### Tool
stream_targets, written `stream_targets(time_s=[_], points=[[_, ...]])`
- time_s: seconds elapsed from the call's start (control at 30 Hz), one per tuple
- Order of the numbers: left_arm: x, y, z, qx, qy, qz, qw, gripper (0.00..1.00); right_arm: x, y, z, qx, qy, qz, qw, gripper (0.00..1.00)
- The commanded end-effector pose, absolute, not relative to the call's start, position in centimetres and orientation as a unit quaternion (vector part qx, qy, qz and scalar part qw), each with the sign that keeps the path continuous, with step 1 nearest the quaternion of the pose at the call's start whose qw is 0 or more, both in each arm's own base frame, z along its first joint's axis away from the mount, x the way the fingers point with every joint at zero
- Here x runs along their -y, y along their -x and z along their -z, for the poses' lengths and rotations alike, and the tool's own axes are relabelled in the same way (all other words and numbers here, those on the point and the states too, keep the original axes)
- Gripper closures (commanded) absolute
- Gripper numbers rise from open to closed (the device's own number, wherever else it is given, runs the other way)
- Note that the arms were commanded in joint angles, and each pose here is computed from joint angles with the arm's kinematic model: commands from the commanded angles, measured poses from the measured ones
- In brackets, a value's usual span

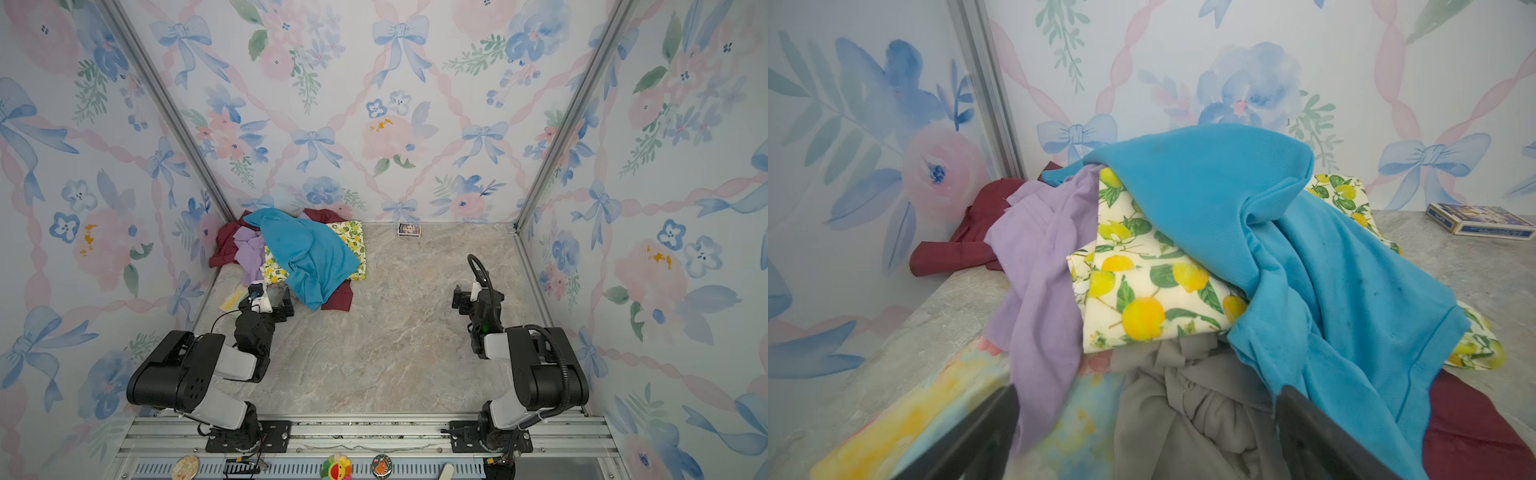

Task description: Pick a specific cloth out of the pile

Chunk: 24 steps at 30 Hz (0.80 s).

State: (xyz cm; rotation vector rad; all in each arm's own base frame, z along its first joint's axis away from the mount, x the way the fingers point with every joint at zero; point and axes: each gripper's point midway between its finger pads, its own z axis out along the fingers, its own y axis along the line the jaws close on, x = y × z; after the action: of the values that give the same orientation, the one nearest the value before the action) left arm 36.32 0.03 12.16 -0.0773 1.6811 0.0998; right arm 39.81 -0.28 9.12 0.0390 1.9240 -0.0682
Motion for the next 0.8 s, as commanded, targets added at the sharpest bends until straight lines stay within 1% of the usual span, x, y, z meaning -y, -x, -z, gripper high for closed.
stream_targets(time_s=[0.0,0.77], points=[[0.47,-36.74,-12.75,-0.738,0.025,-0.031,0.673,0.02,-0.10,-39.98,-9.66,-0.816,-0.011,0.027,0.578,0.03],[0.25,-36.75,-12.76,-0.738,0.032,-0.033,0.673,0.02,-0.13,-40.02,-9.71,-0.815,-0.010,0.026,0.578,0.03]])
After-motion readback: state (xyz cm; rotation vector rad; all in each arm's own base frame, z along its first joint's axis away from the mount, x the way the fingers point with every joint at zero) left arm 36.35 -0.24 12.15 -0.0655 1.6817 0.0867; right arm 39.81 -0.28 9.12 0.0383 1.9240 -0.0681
